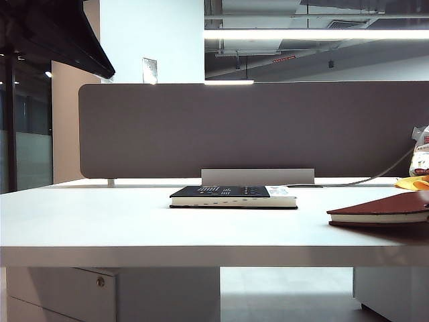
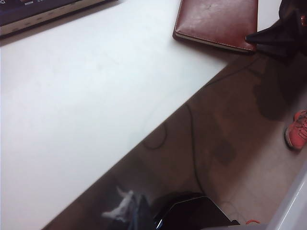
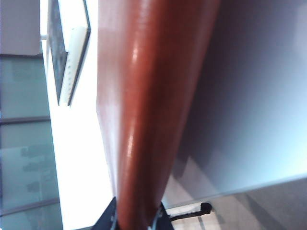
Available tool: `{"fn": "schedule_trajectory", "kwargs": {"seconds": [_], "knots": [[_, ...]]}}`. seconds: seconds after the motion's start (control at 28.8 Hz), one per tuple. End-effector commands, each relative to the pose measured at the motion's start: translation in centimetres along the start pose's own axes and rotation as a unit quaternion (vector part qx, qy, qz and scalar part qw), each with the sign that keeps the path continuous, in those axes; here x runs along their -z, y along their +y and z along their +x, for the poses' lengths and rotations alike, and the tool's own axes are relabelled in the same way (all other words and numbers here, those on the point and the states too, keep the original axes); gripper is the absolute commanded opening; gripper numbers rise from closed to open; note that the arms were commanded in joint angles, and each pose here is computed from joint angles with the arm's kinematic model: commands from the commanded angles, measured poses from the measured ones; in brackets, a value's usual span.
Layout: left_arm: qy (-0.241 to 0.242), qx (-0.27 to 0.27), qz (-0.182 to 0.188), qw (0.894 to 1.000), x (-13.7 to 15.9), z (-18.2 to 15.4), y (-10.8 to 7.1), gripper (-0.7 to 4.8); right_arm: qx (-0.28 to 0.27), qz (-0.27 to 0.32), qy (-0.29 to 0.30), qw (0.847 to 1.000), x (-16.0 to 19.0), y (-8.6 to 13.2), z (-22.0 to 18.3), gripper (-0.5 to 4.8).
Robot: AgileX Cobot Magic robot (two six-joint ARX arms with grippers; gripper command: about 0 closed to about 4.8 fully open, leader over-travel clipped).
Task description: Pick up the red book and place it on top of the black book.
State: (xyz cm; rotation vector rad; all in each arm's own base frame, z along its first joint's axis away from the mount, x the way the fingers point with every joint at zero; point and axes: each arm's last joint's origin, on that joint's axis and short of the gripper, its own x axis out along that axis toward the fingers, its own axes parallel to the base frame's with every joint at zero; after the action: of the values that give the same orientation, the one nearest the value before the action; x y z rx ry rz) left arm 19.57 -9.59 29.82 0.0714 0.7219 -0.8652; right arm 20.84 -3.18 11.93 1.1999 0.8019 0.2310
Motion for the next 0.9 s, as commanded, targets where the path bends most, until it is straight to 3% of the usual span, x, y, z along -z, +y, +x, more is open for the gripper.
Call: {"fn": "schedule_trajectory", "kwargs": {"seconds": [0.03, 0.69, 0.9], "knots": [[-0.005, 0.0, -0.005, 1.0, -0.2, -0.1, 0.0, -0.05, -0.028, -0.025, 0.001, 0.999, -0.2, 0.5, 0.0, -0.01], [0.001, -0.003, -0.008, 1.0, 0.0, -0.1, 0.0, -0.06, -0.126, -0.077, 0.002, 0.989, -0.5, 3.2, 0.4, -0.01], [0.004, -0.002, -0.01, 1.0, 0.0, -0.1, 0.0, -0.06, -0.186, -0.081, -0.013, 0.979, -0.7, 5.0, 0.2, -0.01]]}}
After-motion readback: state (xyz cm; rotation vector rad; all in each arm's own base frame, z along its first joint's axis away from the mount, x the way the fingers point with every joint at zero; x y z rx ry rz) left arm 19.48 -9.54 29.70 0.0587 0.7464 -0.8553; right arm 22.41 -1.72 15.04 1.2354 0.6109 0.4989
